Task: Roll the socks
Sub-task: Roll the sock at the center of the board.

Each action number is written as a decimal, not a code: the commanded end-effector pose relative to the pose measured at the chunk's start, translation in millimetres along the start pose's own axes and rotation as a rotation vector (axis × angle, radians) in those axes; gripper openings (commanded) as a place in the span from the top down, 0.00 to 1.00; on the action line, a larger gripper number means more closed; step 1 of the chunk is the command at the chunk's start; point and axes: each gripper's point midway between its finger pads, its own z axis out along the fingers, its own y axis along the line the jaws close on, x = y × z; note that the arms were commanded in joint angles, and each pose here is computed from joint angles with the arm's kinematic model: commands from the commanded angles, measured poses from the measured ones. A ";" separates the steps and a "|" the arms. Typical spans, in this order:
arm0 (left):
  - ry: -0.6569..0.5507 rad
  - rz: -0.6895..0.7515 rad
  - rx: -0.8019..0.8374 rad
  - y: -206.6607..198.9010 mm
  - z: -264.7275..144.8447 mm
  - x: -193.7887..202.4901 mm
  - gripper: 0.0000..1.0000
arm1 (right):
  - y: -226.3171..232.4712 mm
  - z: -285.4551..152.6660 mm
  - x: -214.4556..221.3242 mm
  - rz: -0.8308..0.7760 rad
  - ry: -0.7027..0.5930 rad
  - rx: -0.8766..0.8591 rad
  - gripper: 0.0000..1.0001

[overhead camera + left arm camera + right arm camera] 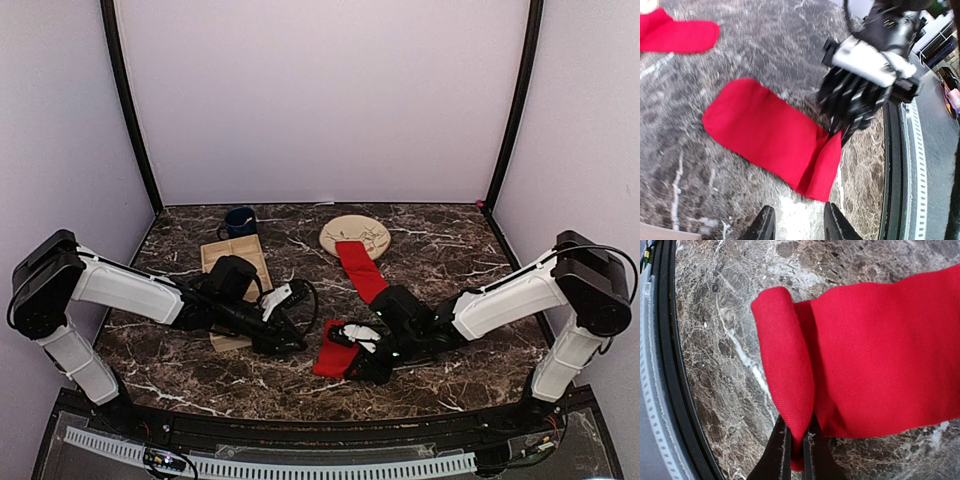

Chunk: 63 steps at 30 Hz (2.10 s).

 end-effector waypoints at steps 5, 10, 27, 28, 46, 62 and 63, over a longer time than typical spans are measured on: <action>-0.014 0.169 -0.040 -18.5 5.1 -15.0 0.64 | 8.2 -1.5 -6.6 0.138 0.011 -0.190 1.00; 0.051 0.250 -0.050 -28.8 20.9 -5.9 0.63 | 9.8 -3.4 -7.8 0.186 0.013 -0.246 1.00; 0.142 0.345 -0.010 -43.4 42.4 7.7 0.61 | 9.6 -1.4 4.2 0.269 0.031 -0.292 1.00; 0.145 0.347 -0.007 -44.2 43.2 8.2 0.61 | 9.4 -1.3 5.3 0.272 0.032 -0.290 1.00; 0.210 0.393 -0.002 -48.9 60.1 23.7 0.63 | 11.4 -3.6 9.9 0.286 0.020 -0.298 1.00; 0.254 0.403 -0.021 -41.9 68.1 31.5 0.70 | 13.1 -4.0 11.6 0.288 0.027 -0.308 1.00; 0.255 0.401 -0.019 -42.0 67.9 32.3 0.71 | 13.2 -3.7 11.9 0.289 0.028 -0.309 1.00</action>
